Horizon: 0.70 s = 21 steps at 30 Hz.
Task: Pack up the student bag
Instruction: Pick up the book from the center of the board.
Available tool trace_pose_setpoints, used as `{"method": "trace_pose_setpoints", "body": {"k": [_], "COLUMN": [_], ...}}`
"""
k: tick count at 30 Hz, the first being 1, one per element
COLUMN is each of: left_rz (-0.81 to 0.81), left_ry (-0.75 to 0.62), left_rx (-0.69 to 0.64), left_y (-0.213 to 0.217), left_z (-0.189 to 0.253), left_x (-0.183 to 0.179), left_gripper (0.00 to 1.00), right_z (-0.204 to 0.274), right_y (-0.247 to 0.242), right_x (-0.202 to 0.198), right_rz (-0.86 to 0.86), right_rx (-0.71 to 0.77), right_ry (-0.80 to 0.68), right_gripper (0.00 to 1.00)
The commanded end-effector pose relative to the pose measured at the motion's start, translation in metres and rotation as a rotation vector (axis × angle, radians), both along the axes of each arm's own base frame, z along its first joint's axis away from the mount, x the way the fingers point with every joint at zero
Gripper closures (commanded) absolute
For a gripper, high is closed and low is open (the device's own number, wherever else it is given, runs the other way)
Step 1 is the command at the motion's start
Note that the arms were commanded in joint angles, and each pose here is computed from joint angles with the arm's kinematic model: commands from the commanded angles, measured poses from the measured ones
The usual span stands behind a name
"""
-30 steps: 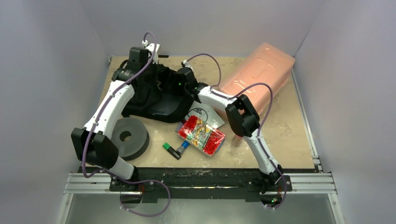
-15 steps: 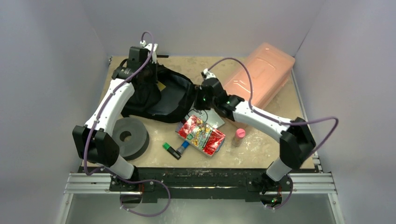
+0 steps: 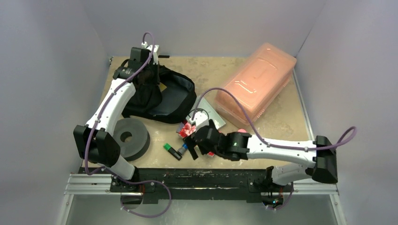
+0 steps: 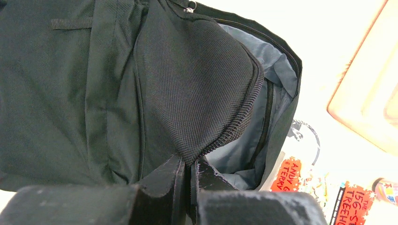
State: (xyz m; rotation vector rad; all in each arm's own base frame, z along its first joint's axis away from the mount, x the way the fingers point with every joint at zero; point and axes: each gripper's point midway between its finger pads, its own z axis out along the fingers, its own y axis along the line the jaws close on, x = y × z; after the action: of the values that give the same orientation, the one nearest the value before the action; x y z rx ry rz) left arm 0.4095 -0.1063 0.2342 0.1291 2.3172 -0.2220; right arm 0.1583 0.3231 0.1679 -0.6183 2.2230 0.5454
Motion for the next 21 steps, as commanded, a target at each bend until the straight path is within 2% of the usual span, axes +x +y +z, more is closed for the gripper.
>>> {"method": "trace_pose_setpoints", "body": {"k": [1, 7, 15, 21], "left_rz": [0.003, 0.01, 0.009, 0.012], "left_ry": [-0.081, -0.086, -0.083, -0.088], "left_rx": [-0.039, -0.024, -0.026, -0.022], "left_y": [-0.003, 0.0, 0.0, 0.001], "left_z": [0.028, 0.028, 0.027, 0.028], "left_x": [0.006, 0.006, 0.007, 0.007], "left_gripper": [1.0, 1.0, 1.0, 1.0], "right_z": [-0.013, -0.068, -0.097, -0.11], "right_y": [-0.038, -0.039, -0.034, -0.041], "right_x": [0.018, 0.004, 0.01, 0.015], "right_rz": [-0.014, 0.085, 0.059, 0.02], "right_rx": [-0.434, -0.859, -1.035, -1.107], "right_ry": [-0.316, -0.505, -0.649, -0.698], "right_gripper": [0.01, 0.01, 0.03, 0.11]}}
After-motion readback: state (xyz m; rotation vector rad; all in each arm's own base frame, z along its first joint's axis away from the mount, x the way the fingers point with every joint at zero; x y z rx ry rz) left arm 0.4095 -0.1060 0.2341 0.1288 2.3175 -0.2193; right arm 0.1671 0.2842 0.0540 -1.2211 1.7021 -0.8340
